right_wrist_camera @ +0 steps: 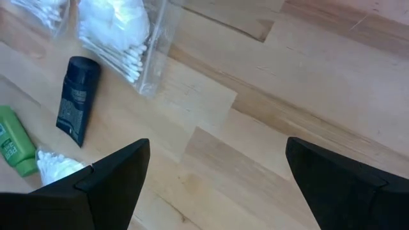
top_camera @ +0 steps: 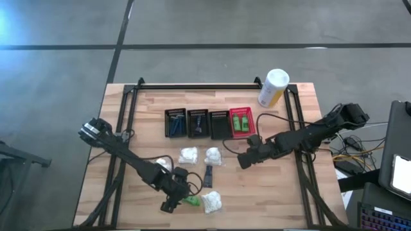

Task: Pick & Place Travel size toiletries
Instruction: Put the green shampoo into the red bin

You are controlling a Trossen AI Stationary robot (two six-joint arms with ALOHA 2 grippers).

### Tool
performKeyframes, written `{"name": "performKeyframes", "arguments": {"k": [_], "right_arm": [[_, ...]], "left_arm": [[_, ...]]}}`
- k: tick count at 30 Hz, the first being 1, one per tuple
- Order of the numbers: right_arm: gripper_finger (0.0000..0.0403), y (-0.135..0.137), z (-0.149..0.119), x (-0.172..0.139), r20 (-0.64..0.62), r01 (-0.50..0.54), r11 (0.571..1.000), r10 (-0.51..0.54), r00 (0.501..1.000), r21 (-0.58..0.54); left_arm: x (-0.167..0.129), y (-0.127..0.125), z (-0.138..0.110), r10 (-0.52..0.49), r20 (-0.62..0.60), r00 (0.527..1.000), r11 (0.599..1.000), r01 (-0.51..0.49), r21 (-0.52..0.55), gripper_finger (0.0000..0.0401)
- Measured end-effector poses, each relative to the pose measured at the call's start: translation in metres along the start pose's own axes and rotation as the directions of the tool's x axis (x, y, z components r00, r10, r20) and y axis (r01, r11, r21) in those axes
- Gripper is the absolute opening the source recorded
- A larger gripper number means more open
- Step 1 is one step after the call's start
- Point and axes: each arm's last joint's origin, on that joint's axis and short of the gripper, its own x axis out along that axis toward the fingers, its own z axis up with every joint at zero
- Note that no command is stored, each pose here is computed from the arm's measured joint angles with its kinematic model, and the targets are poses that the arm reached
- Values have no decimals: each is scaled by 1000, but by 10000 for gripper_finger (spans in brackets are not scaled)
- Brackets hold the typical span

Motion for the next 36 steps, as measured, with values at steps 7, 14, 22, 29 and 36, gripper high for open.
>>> {"name": "performKeyframes", "arguments": {"k": [7, 14, 22, 29, 36], "right_arm": [[364, 0, 0, 0, -1, 1, 1000, -1, 1000, -16], [364, 0, 0, 0, -3, 0, 999, -1, 1000, -33], [364, 1, -1, 0, -42, -13, 997, 10, 999, -78], [364, 7, -1, -3, -68, -89, 992, 83, 994, -90], [364, 19, 10, -12, -33, -251, 965, 249, 968, -72]], "left_arm": [[19, 2, -5, 15, -42, 999, 1000, -15, -6, 310], [28, 4, -8, 54, -56, 997, 996, -58, -75, 239], [23, 4, -6, 88, -28, 996, 993, -90, -78, 162], [-1, 13, 0, 164, 14, 986, 970, -159, -183, 162], [-43, 37, 16, 347, 162, 924, 908, -288, -303, 162]]}}
